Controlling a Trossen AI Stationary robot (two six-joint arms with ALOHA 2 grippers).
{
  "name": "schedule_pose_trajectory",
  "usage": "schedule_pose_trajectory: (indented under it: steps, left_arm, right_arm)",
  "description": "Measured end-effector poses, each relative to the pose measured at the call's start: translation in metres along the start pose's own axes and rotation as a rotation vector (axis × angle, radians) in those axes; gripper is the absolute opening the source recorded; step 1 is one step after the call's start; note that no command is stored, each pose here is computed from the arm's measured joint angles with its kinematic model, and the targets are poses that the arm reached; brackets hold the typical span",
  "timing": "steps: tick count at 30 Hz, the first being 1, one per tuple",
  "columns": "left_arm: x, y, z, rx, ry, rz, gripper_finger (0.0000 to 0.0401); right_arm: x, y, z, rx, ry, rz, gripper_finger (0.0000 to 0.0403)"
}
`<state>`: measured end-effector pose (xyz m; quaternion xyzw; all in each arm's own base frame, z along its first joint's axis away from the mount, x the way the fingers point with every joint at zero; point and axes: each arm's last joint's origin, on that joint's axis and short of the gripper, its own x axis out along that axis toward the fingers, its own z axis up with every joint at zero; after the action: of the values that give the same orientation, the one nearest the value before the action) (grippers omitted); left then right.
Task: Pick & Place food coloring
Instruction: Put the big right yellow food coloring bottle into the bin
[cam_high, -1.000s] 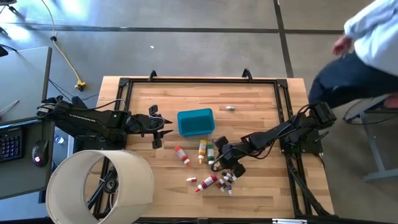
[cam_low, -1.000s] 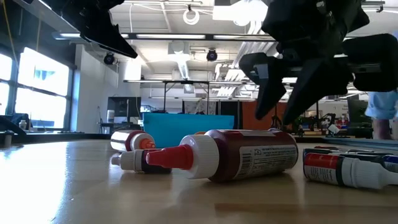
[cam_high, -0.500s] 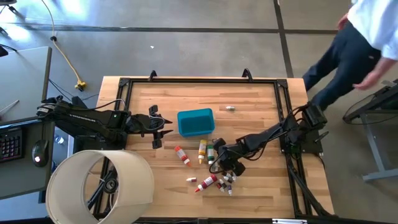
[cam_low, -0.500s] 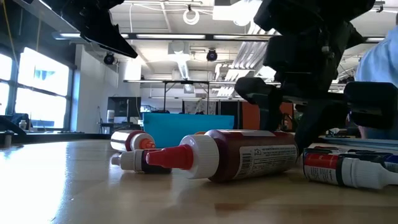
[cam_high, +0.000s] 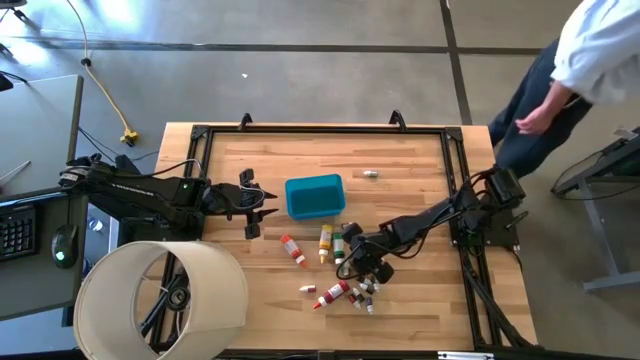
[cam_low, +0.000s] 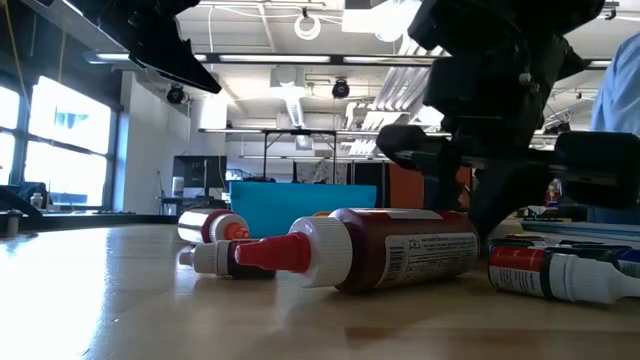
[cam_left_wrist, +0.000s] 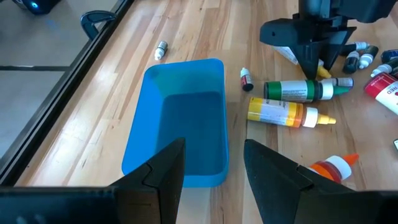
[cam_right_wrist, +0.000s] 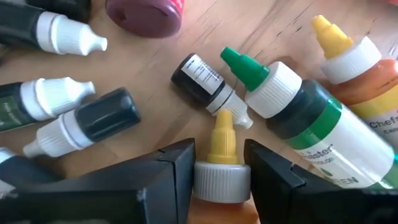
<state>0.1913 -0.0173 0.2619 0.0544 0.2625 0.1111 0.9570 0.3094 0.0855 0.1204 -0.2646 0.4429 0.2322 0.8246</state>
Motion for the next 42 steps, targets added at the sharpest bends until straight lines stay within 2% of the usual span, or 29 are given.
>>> schedule_pose_trajectory:
  steps: [7,11,13,18,21,25,32,36,39,42]
  left_arm:
    - [0.000,0.000,0.000,0.010,0.000,0.001,0.0161]
    - [0.000,0.000,0.001,0.022,-0.009,0.001,0.0161]
    - [0.000,0.000,0.002,0.020,-0.017,0.001,0.0161]
    - [0.000,0.000,0.003,0.015,-0.028,0.001,0.0161]
    - [0.000,0.000,0.003,0.015,-0.029,0.004,0.0161]
    - [0.000,0.000,0.003,0.015,-0.028,0.004,0.0161]
    - [0.000,0.000,0.003,0.014,-0.030,0.009,0.0161]
    - [0.000,0.000,0.005,0.007,-0.048,0.009,0.0161]
    - [0.000,0.000,0.007,0.001,-0.065,0.008,0.0161]
    - [0.000,0.000,0.007,-0.002,-0.071,0.008,0.0161]
  right_arm:
    - [-0.009,-0.004,0.004,0.026,-0.020,-0.068,0.0120]
    - [-0.038,-0.013,0.017,0.047,-0.113,-0.208,0.0120]
    - [-0.056,-0.018,0.024,0.095,-0.172,-0.286,0.0120]
    - [-0.106,-0.040,0.042,0.257,-0.487,-0.522,0.0120]
    - [-0.117,-0.055,0.040,0.300,-0.717,-0.586,0.0120]
    - [-0.106,-0.068,0.013,0.313,-0.917,-0.662,0.0120]
    - [-0.070,-0.089,-0.042,0.493,-1.146,-0.785,0.0120]
    - [-0.041,-0.113,-0.057,0.585,-1.110,-0.791,0.0120]
    - [-0.033,-0.132,-0.057,0.641,-1.147,-0.792,0.0120]
    - [-0.022,-0.140,-0.061,0.675,-1.121,-0.790,0.0120]
